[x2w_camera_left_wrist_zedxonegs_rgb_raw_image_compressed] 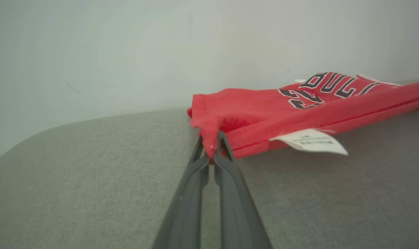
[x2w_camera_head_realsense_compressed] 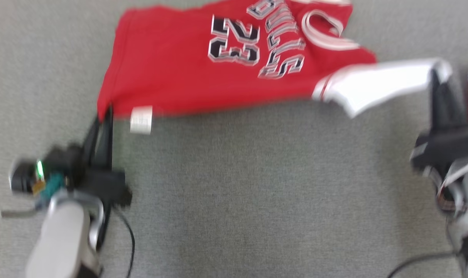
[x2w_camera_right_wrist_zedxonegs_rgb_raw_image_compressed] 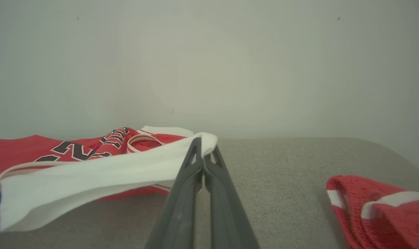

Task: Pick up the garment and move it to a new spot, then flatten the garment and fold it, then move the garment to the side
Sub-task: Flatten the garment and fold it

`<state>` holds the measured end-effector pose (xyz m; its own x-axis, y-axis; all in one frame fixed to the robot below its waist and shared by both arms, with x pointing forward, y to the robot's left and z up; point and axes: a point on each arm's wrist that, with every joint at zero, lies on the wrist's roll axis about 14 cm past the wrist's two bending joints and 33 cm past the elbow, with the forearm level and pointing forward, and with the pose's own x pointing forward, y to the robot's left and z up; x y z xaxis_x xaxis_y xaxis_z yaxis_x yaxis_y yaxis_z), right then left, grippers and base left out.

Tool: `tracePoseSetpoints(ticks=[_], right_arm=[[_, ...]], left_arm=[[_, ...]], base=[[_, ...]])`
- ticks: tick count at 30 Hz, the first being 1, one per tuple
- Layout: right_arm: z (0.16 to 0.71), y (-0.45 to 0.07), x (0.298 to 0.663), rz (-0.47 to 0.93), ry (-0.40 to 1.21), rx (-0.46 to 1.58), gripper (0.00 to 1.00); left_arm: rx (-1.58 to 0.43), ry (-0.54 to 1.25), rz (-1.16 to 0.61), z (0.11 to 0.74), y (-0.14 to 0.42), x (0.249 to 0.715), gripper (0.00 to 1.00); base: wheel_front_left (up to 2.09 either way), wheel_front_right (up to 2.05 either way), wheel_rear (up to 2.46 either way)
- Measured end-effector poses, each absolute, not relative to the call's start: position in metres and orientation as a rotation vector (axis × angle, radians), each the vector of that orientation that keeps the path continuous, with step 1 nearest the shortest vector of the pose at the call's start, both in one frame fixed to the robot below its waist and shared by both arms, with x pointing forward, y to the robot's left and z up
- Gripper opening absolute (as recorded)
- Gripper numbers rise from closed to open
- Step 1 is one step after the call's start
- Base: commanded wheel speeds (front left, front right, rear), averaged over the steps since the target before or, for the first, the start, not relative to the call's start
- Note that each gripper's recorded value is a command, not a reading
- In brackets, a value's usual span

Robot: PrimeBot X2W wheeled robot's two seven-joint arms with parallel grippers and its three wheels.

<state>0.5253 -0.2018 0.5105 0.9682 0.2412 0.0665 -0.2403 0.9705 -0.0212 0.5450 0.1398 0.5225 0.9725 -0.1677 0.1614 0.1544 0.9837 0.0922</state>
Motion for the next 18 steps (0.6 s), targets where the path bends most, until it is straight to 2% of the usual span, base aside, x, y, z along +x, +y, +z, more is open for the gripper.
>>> tracePoseSetpoints(ticks=[8,18], right_arm=[[0.457,-0.200,0.438,0.212,0.104,0.045,0.00],[0.449,-0.229,0.367,0.106,0.142,0.051,0.00]], left_arm=[[0.040,-0.026,-0.095,0.483,0.158,0.486,0.00],[0.015,0.061,-0.113,0.459,0.145,0.435,0.00]], base=[[0.00,0.00,0.00],[0.00,0.00,0.00]])
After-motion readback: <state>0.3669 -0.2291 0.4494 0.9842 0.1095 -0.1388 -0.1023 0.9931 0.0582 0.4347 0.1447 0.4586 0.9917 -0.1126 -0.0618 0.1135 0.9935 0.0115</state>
